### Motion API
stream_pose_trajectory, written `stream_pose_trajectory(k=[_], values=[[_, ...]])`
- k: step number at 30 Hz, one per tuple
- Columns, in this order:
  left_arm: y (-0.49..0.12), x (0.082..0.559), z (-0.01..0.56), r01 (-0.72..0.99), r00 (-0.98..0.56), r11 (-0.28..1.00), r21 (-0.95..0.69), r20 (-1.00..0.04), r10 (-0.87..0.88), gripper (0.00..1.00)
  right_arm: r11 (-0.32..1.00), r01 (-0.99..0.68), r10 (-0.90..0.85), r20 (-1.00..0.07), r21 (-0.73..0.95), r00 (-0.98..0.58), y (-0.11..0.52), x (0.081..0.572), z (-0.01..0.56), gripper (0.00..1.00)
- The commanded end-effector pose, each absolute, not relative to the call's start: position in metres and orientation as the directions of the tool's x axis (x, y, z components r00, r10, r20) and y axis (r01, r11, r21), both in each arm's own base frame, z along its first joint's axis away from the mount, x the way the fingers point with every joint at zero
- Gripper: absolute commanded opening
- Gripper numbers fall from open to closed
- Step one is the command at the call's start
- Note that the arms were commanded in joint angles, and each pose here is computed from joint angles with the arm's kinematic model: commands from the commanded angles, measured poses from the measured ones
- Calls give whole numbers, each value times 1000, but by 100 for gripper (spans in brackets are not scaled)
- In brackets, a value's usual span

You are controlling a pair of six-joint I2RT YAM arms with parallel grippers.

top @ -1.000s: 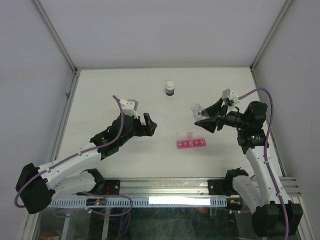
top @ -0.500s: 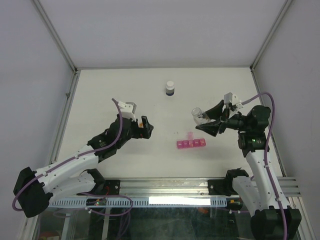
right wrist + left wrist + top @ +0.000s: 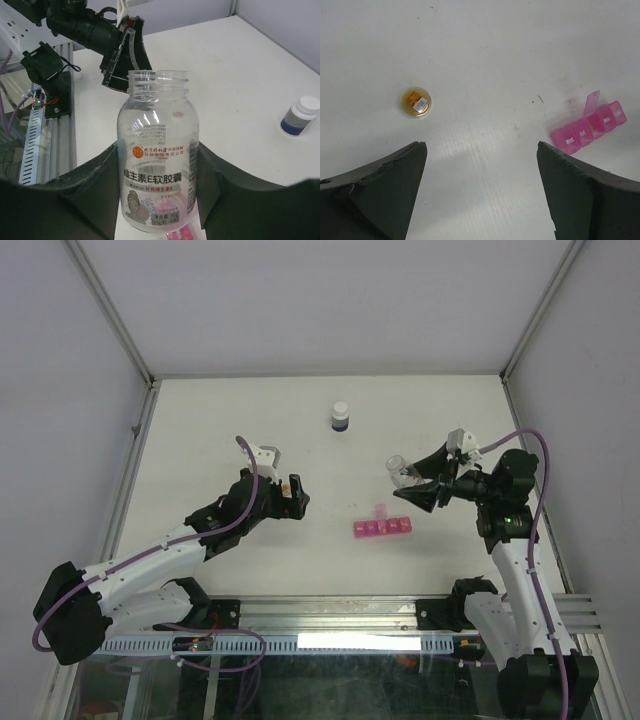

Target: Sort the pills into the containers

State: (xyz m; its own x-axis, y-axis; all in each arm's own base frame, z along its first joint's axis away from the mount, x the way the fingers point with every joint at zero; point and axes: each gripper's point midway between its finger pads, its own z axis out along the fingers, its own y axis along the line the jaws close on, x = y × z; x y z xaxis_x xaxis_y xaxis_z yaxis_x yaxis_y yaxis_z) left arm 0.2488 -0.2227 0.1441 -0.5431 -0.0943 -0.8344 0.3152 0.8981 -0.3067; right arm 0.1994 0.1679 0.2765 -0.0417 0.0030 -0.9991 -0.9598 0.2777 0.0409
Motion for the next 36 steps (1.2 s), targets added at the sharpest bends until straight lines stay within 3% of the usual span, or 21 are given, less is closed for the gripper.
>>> stream_pose_trajectory(k=[1,16,25,36], values=[[-231,254,164,349,-511,873,-341,-850,-128,95,308,-950,-23,-999,-47,42,164,210,283,0],[-212,254,155,272,-518,914,-301,-846,-125,94,257,-964,-20,-998,-66,63,171,201,281,0],[-183,278,115,84,-593,993,-86,-805,-20,88,247,-967,-71,-996,-63,47,181,206,264,0],[-190,331,58,88,-722,995,56,-684,103,79,273,-959,-75,-996,-75,57,177,203,263,0]])
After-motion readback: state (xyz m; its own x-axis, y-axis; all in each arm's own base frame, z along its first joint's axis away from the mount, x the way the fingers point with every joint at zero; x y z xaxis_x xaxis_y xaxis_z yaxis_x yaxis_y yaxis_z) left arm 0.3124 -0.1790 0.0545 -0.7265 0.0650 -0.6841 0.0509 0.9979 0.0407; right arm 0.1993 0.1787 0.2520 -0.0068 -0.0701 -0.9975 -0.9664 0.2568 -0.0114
